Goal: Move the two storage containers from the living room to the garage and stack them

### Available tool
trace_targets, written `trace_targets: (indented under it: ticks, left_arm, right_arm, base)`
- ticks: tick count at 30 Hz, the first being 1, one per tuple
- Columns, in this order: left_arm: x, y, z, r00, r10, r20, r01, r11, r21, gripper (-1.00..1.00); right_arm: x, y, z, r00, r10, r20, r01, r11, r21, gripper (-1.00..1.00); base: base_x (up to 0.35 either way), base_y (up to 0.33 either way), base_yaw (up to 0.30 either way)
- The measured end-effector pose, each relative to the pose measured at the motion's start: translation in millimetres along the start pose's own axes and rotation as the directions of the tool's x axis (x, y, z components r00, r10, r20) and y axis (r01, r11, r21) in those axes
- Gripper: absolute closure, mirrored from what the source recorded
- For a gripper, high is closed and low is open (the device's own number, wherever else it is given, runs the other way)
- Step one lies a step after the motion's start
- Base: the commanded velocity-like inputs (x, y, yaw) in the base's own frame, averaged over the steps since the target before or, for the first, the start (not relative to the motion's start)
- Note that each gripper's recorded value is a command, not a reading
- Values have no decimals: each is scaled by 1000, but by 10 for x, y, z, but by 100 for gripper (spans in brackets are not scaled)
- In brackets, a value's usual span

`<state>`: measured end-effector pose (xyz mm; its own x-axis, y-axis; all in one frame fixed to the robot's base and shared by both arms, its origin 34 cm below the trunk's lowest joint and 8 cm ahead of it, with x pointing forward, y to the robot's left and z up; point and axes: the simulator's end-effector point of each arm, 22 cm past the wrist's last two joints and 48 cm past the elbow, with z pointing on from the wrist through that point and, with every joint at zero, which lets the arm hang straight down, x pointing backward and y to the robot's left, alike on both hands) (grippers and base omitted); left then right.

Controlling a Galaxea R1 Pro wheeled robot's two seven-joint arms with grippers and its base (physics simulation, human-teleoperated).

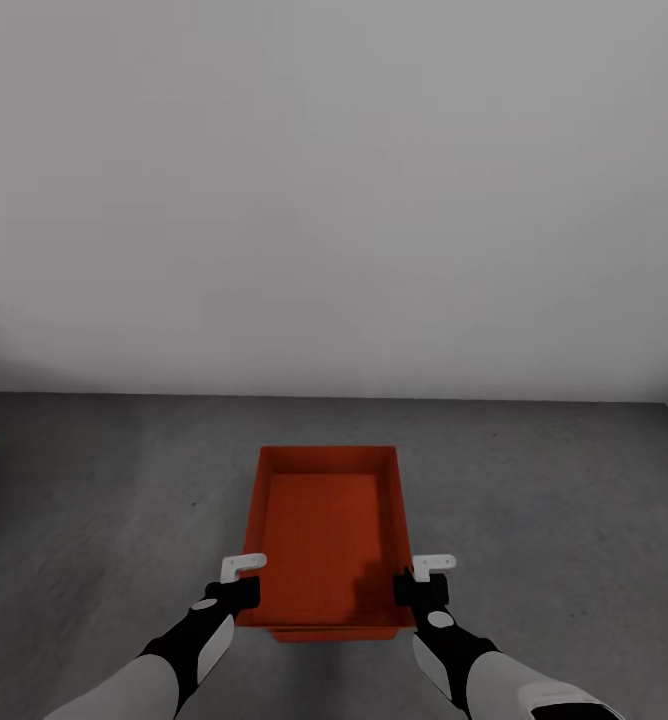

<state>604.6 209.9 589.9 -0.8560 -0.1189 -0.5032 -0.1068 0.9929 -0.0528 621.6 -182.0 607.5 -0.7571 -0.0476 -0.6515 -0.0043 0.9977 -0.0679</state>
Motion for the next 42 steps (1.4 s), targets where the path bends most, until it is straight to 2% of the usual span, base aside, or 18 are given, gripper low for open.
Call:
trace_targets:
  ticks: [16, 42]
  left_arm:
    - [1, -4, 0, 1000, 1, 0, -1, 1000, 0, 100]
    - [148, 7, 319, 1000, 0, 0, 0, 1000, 0, 100]
  right_arm:
    - [1, -4, 1, 1000, -1, 0, 1, 1000, 0, 100]
    - [202, 16, 289, 1000, -2, 0, 2, 1000, 0, 100]
  base:
    - [0, 0, 0]
    - [0, 0, 0]
